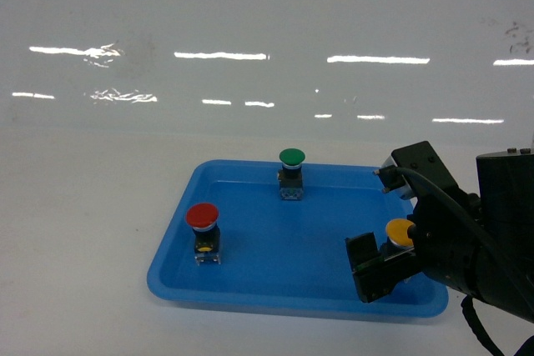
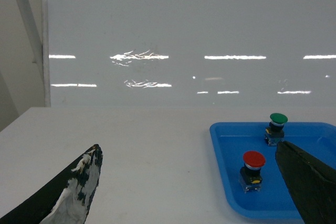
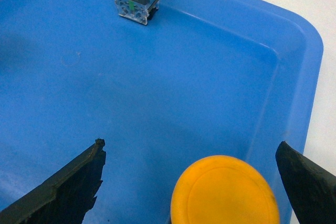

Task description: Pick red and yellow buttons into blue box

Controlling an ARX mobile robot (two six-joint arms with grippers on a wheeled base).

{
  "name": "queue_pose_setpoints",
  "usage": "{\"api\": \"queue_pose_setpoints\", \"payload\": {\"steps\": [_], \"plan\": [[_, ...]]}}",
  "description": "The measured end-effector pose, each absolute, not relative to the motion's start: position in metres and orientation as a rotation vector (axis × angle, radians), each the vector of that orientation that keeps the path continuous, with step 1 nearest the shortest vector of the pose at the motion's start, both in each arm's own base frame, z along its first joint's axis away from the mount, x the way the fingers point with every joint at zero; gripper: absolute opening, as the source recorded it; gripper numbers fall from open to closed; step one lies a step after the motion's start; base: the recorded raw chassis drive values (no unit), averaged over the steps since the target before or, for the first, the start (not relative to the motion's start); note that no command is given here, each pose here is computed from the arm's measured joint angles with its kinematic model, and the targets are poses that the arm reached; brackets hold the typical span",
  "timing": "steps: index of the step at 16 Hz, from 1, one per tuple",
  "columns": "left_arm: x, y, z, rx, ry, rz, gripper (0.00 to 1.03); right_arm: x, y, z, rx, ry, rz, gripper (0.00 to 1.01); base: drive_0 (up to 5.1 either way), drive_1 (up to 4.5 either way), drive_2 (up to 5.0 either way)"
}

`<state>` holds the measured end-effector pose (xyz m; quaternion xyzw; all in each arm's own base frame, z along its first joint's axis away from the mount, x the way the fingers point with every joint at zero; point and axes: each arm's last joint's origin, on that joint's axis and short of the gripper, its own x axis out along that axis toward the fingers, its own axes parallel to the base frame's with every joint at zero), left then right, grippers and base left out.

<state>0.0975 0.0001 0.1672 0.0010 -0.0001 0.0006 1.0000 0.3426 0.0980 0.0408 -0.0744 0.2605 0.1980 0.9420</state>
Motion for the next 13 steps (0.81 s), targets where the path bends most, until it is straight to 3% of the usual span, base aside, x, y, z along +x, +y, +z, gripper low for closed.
{"api": "queue_pose_setpoints", "payload": {"steps": [6, 13], "plan": [[0.0975, 0.0001, 0.1672, 0.002, 0.0, 0.002, 0.98, 0.3408, 0.0958, 0.0304, -0.179, 0.563, 0.366, 0.98, 0.0, 0.0, 0.0], [0.0975, 0.0001, 0.1672, 0.002, 0.0, 0.001, 0.98, 0.3408, 0.0958, 0.0303, -0.182, 0.562, 0.366, 0.4, 0.0, 0.0, 0.0]]}}
